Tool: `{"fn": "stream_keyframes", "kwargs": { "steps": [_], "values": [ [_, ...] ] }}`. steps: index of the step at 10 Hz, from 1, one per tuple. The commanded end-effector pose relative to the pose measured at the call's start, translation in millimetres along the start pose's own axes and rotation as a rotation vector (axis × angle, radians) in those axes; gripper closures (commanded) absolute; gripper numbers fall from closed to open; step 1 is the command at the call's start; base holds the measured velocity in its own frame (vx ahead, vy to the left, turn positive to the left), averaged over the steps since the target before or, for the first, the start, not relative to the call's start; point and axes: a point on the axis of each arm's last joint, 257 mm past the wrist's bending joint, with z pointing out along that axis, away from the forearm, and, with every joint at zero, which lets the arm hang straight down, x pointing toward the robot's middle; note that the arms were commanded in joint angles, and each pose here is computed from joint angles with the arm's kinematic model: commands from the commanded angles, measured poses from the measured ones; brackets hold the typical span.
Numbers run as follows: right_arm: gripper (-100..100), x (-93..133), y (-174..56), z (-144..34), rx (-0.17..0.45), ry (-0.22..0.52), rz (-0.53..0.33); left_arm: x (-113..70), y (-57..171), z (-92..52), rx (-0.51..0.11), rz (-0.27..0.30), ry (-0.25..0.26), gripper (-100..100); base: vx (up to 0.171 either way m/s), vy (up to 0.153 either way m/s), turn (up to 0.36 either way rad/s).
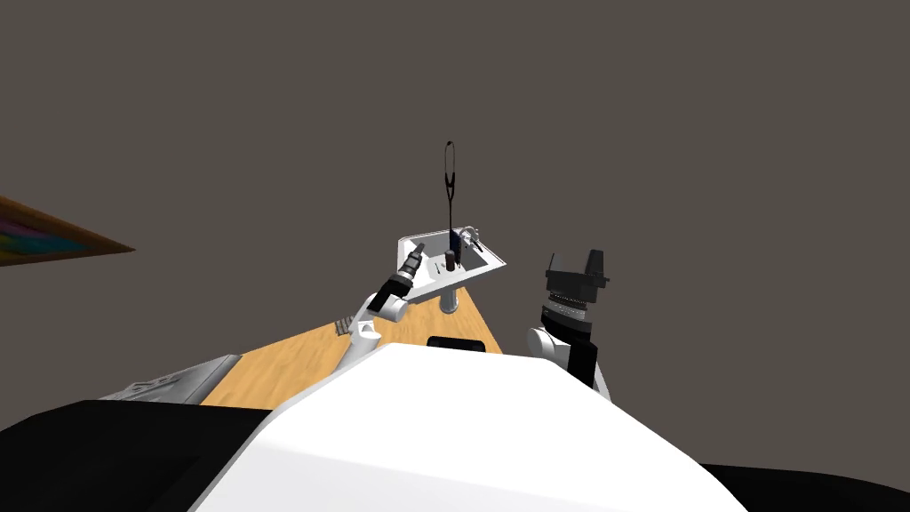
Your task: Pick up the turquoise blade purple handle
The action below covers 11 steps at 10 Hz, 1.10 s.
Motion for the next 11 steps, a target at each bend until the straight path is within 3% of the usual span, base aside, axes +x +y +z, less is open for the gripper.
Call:
{"fn": "stream_keyframes", "kwargs": {
  "steps": [1,5,7,11],
  "values": [
    [0,0.0,0.0,0.0,0.000,0.000,0.000,11.5,16.9,5.6,-0.050,0.014,0.046,-100,-0.007,0.018,-0.118],
    [0,0.0,0.0,0.0,0.000,0.000,0.000,32.6,52.3,13.9,-0.158,0.047,0.131,-100,-0.006,0.015,-0.121],
    [0,0.0,0.0,0.0,0.000,0.000,0.000,34.9,59.2,12.3,-0.185,0.048,0.141,-100,-0.001,0.011,-0.039],
    [0,0.0,0.0,0.0,0.000,0.000,0.000,51.3,98.3,13.9,-0.304,0.089,0.226,-100,0.001,0.012,-0.121]
  ]
}}
